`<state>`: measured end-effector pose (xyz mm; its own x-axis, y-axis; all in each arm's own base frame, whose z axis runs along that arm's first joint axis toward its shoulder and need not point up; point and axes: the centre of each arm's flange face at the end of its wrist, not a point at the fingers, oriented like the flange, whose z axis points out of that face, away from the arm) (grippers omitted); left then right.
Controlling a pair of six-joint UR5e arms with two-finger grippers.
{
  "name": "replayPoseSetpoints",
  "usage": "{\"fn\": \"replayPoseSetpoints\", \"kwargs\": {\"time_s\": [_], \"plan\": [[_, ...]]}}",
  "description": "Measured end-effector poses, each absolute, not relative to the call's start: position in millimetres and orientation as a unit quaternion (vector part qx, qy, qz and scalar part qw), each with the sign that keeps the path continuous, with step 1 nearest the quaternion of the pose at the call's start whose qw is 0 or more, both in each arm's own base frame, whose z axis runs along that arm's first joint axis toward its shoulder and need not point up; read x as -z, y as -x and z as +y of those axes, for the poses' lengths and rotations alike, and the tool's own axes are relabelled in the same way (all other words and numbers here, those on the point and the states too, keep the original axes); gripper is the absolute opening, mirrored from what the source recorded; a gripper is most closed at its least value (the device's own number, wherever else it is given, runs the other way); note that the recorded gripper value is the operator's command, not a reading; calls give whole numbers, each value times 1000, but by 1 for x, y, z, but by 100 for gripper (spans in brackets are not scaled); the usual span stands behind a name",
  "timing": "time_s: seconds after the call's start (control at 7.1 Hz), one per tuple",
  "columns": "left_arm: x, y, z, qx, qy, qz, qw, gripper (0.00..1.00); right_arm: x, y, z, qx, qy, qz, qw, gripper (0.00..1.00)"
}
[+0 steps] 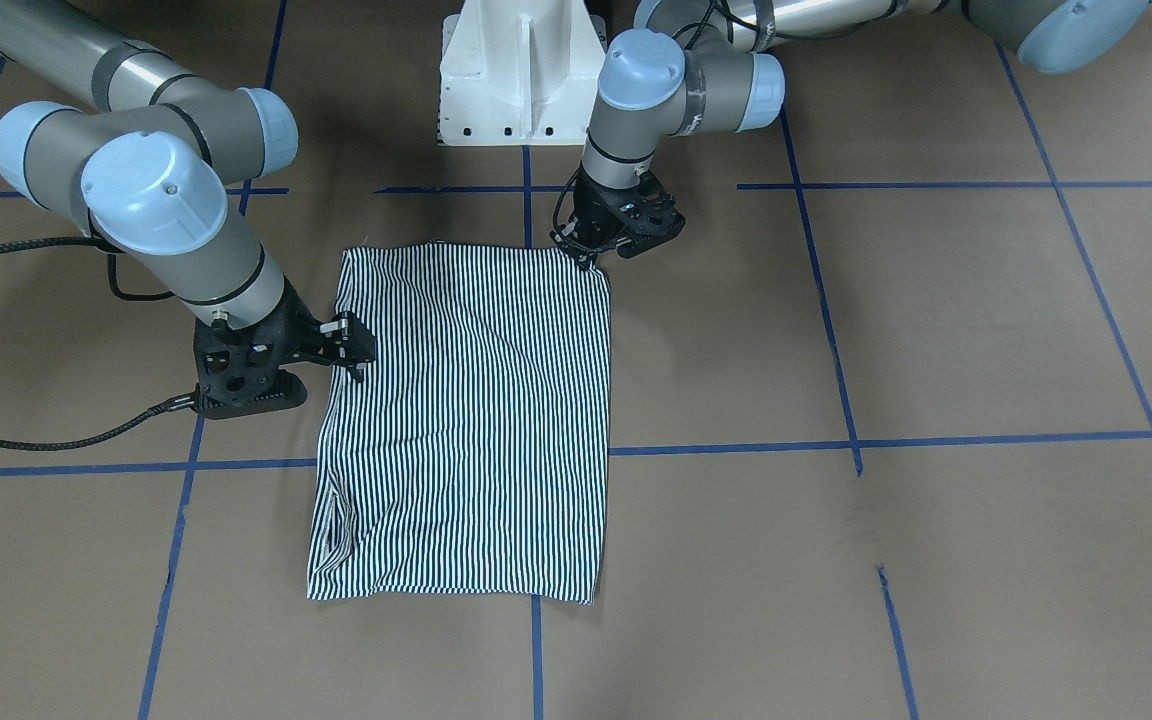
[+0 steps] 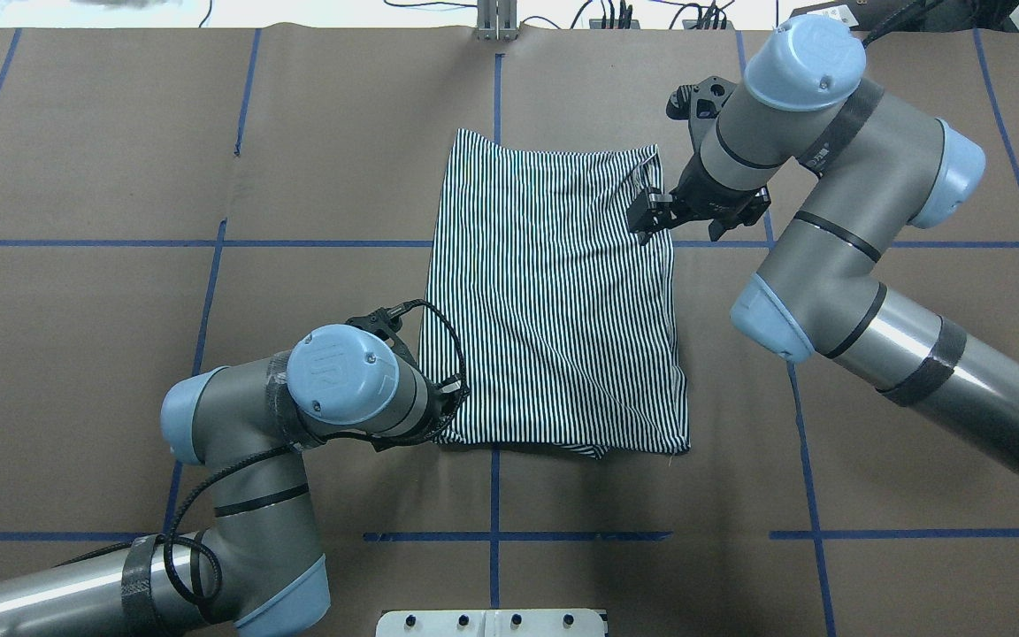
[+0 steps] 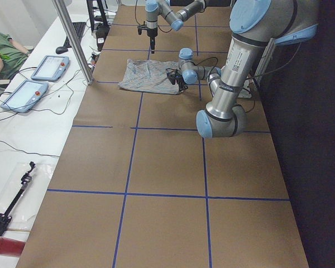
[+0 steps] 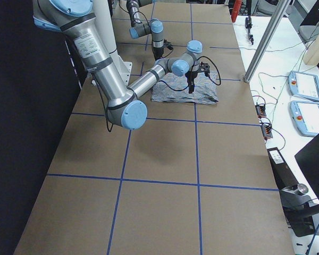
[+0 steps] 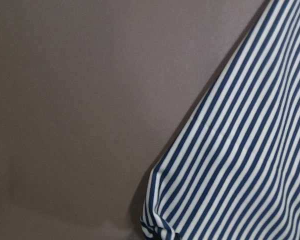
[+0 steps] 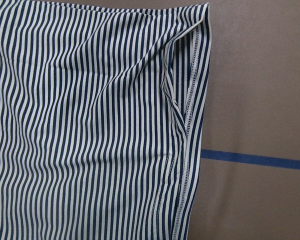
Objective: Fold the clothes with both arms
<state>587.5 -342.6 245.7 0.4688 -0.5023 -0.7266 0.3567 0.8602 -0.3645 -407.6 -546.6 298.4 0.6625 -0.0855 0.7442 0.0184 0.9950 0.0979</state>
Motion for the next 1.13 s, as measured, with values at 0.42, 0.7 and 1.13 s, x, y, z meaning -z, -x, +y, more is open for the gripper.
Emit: {"fn": "replayPoseSetpoints", "kwargs": {"time_s": [0.42,0.7,1.13], "plan": [[-247,-562,-334,227,70,462,854,0,-287,419,-502,-49,6,-428,902,100],[-249,-554,-331,204,57,465,859,0,-265,444,-437,-135,64,-442,885,100],[-249,-553,-330,195,52,467,861,0,-254,515,-339,-277,101,-418,859,100]]}}
